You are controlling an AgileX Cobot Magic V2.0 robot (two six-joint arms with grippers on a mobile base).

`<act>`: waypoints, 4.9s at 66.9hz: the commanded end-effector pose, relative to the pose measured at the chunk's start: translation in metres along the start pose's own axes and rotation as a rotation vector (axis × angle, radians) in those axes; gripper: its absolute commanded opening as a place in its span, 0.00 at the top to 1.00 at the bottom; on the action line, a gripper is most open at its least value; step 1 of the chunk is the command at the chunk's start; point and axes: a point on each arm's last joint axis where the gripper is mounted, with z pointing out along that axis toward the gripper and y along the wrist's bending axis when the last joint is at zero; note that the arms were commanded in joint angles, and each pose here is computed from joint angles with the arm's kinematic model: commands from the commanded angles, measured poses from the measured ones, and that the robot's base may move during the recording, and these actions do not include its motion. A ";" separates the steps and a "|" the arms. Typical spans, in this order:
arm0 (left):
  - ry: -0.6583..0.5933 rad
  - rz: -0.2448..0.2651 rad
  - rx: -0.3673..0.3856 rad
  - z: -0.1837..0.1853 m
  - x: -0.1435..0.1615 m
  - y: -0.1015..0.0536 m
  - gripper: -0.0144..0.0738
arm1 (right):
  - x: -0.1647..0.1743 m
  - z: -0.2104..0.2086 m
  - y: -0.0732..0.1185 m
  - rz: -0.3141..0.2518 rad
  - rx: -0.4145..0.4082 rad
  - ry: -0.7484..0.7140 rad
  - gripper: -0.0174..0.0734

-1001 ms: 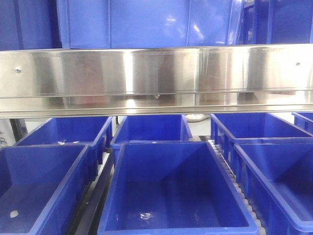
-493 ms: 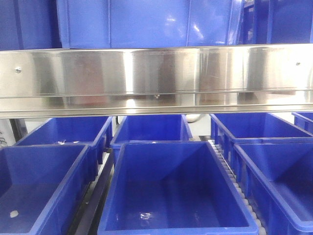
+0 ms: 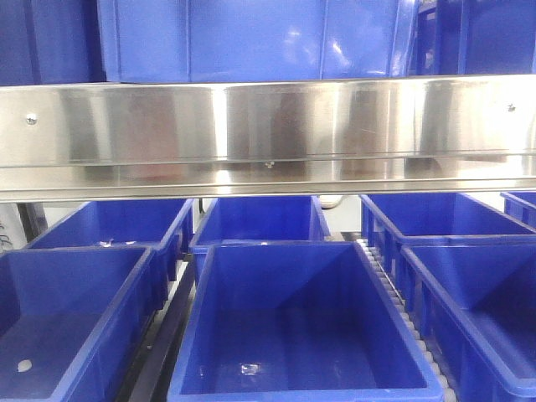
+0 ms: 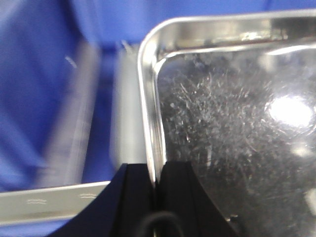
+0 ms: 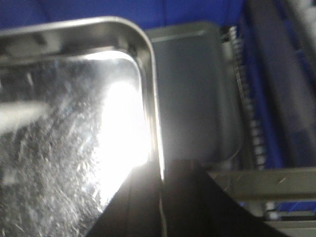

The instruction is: Stack silver trays without gaps

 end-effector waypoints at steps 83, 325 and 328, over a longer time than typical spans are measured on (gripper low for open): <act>0.245 -0.086 0.135 0.177 -0.029 0.001 0.85 | -0.040 0.171 -0.002 -0.026 -0.040 0.041 0.82; -0.819 -0.013 0.580 -0.098 0.198 0.144 0.81 | 0.147 -0.079 -0.125 -0.089 -0.465 -0.819 0.83; -0.819 -0.013 0.580 -0.098 0.198 0.144 0.81 | 0.154 -0.073 -0.128 -0.084 -0.448 -0.810 0.83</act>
